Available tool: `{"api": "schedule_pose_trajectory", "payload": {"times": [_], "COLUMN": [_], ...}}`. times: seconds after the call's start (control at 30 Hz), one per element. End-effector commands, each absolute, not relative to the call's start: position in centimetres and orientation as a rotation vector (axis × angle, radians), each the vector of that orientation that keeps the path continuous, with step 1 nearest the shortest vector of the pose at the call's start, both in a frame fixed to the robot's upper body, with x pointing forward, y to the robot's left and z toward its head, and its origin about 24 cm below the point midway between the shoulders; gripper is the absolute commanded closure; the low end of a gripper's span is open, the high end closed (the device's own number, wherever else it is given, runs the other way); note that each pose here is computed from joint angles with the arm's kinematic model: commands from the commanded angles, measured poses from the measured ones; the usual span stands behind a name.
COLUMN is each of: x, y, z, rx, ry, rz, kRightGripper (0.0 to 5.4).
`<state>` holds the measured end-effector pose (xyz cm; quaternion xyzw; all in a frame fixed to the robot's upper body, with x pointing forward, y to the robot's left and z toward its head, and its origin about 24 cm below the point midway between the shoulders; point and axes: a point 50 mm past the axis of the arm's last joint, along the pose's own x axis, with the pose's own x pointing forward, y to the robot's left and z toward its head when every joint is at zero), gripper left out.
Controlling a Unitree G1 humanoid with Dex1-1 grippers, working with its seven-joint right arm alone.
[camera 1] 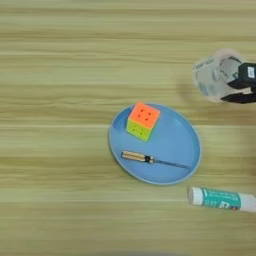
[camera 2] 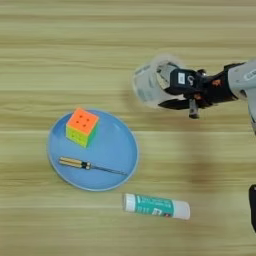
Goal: Move the objects on the table
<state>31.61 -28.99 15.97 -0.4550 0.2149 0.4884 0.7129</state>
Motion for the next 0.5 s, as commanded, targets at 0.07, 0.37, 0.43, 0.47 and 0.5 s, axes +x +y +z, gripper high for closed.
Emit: {"api": "schedule_pose_trajectory", "payload": {"times": [0.07,0.37,0.43,0.47,0.5], "x": [32.2,31.8,31.8,31.9,31.9], "y": [-29.8,-30.2,-30.3,-30.3,-30.3], "z": [20.5,16.1,15.7,15.6,15.3], "rx": [-1.136,-1.000,-0.979,-0.968,-0.950], "ry": [0.356,0.434,0.437,0.438,0.438], "rz": [0.956,0.965,0.947,0.935,0.923], "kRightGripper": [4.39,4.39,4.39,4.39,4.39]}}
